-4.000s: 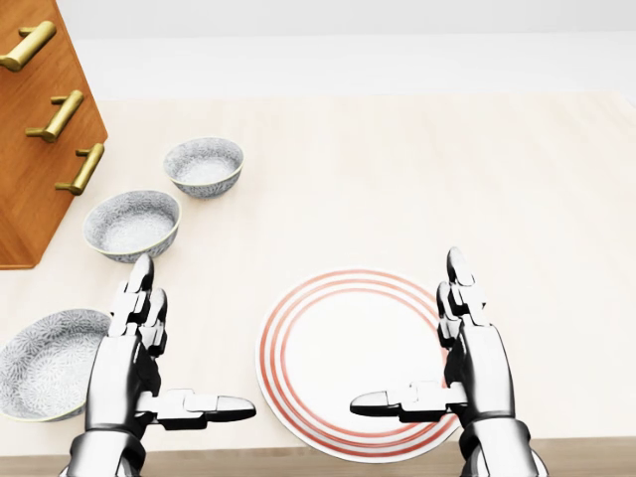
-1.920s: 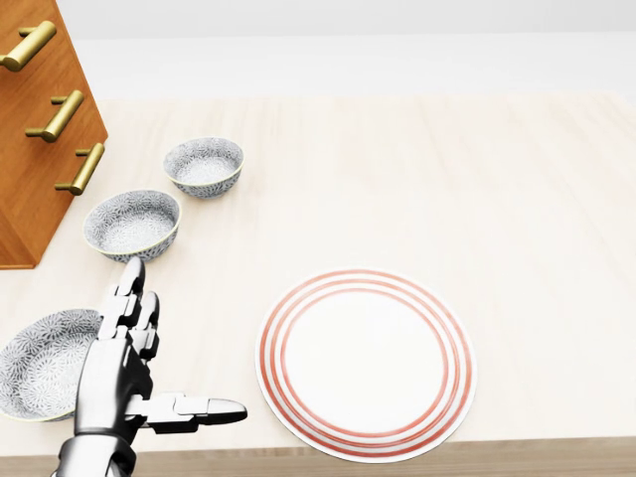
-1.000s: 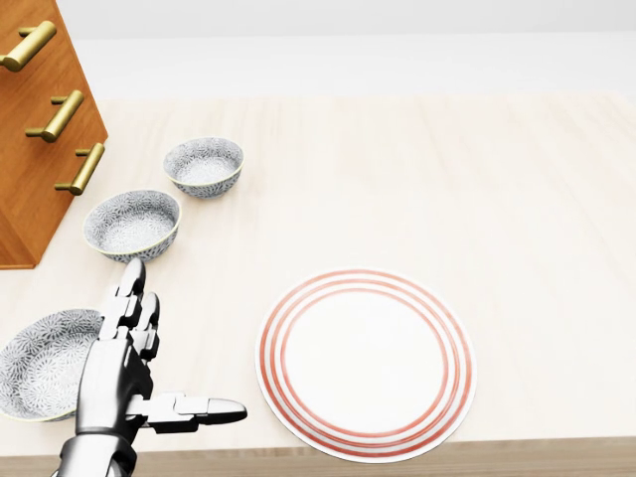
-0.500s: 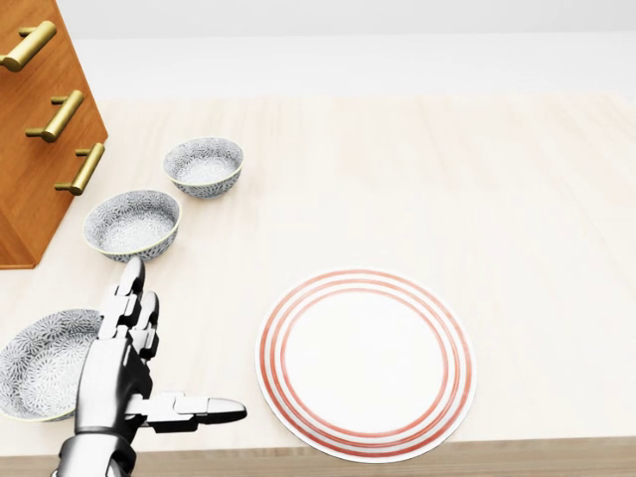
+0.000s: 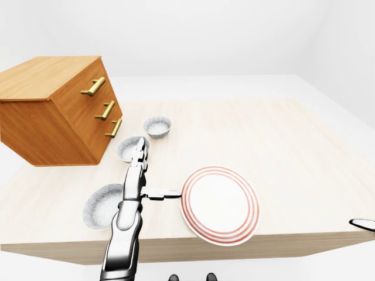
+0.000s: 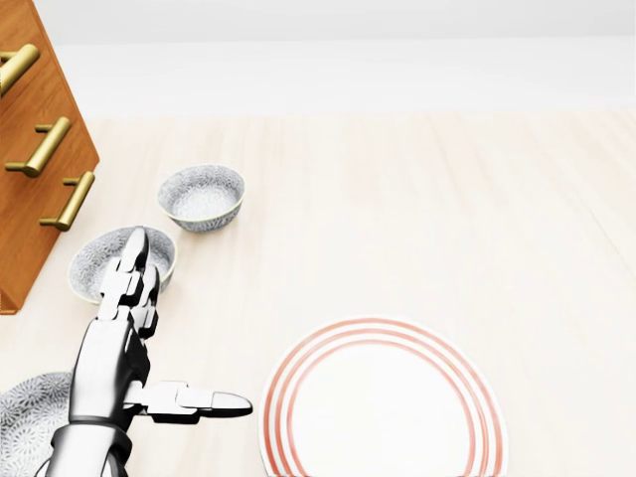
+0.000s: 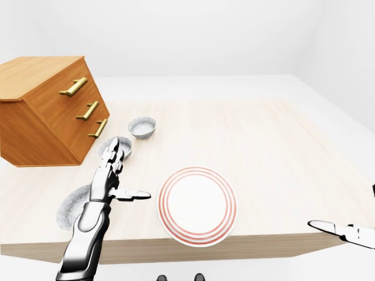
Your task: Put the bowl in the middle on the plate.
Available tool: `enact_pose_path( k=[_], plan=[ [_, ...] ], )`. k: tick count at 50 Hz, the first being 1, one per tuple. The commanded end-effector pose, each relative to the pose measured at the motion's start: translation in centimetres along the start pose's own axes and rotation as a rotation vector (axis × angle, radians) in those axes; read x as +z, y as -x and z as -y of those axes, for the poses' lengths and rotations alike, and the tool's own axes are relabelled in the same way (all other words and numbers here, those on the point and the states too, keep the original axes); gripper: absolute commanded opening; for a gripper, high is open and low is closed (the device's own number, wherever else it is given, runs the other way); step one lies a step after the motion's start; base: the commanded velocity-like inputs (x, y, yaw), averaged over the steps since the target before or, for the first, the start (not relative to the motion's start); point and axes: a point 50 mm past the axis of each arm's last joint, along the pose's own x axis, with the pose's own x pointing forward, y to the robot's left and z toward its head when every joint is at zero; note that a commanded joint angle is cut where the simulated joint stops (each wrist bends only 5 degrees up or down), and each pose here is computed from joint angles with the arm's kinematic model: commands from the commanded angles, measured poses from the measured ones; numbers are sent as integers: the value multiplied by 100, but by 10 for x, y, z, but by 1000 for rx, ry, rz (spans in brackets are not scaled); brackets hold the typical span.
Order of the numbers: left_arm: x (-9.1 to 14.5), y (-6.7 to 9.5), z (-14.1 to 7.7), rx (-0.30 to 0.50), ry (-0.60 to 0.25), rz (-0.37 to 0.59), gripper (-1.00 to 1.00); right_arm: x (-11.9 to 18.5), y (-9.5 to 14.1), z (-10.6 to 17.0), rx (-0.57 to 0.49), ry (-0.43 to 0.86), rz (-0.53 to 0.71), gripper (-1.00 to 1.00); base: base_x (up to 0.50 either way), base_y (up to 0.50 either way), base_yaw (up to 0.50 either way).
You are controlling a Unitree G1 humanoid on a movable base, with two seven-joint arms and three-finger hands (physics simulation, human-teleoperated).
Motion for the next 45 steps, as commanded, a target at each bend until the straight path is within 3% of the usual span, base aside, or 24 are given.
enact_pose_path(
  k=[1, 12, 26, 40, 45],
  plan=[
    [9, 1, 3, -8, -14, 37, 100, -2, 1, -2, 16, 3, -13, 100, 37, 4, 0],
    [9, 0, 5, -19, -5, 36, 100, -3, 0, -1, 3, 13, -22, 100, 28, 4, 0],
    [15, 0, 4, -24, -20, 65, 100, -4, 0, 1, -19, 0, -18, 100, 3, 1, 0],
    [30, 0, 4, -45, -122, 125, 100, -3, 2, 2, -12, 0, -18, 100, 0, 0, 0],
    [46, -3, 4, -62, -249, 187, 100, -1, 3, 2, -13, 6, -10, 100, 0, 0, 0]
  ],
)
